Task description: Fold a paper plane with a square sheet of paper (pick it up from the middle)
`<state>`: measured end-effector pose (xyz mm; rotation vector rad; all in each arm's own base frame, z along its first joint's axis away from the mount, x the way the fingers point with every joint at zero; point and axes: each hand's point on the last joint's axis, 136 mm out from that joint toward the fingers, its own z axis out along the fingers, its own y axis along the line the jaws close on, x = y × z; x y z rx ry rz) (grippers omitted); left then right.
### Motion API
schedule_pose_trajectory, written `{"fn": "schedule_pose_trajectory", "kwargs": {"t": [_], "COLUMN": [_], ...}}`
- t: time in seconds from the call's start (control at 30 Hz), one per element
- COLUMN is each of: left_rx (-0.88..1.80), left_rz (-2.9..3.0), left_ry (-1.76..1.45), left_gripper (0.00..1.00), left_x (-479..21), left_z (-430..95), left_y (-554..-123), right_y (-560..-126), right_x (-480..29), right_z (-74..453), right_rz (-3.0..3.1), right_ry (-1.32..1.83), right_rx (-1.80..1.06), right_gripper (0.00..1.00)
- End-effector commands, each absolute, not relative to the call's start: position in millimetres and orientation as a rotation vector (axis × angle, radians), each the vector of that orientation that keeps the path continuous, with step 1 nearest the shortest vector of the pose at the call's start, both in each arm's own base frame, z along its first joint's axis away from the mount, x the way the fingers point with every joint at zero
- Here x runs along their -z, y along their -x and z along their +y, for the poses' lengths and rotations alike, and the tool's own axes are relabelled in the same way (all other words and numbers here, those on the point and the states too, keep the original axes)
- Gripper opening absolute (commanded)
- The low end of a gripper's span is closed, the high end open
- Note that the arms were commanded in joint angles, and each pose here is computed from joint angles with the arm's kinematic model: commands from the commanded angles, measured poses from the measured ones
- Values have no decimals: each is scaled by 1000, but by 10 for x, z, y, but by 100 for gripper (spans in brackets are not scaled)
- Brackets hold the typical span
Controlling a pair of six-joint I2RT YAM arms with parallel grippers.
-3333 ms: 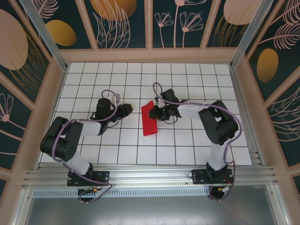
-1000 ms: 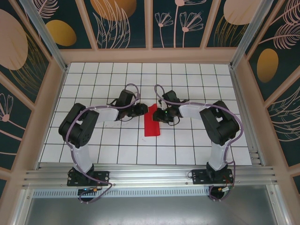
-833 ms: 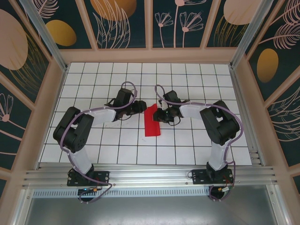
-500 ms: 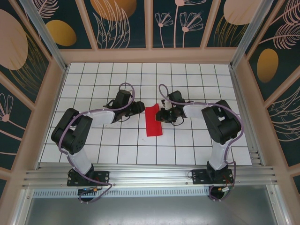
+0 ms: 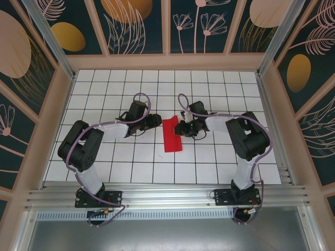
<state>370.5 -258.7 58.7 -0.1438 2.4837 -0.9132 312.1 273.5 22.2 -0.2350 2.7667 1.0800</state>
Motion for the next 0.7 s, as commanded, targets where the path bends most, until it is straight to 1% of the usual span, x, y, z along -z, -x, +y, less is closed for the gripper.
{"fn": "schedule_pose_trajectory", "kwargs": {"t": [0.0, 0.43, 0.67], "left_rx": [936, 1006, 1090], "left_rz": [2489, 2507, 2516], "left_ry": [132, 97, 54], "left_gripper": [43, 39, 32], "left_x": [-552, -518, -503], "left_z": [-2614, -2709, -2811], "left_y": [-3713, -3671, -3605], "right_y": [-3060, -3053, -3052], "right_x": [-39, 61, 115], "right_z": [2616, 2595, 2576], "right_rz": [2831, 2867, 2888], "right_ry": [240, 248, 235], "right_rx": [-1003, -953, -930], "right_gripper": [27, 28, 28]}}
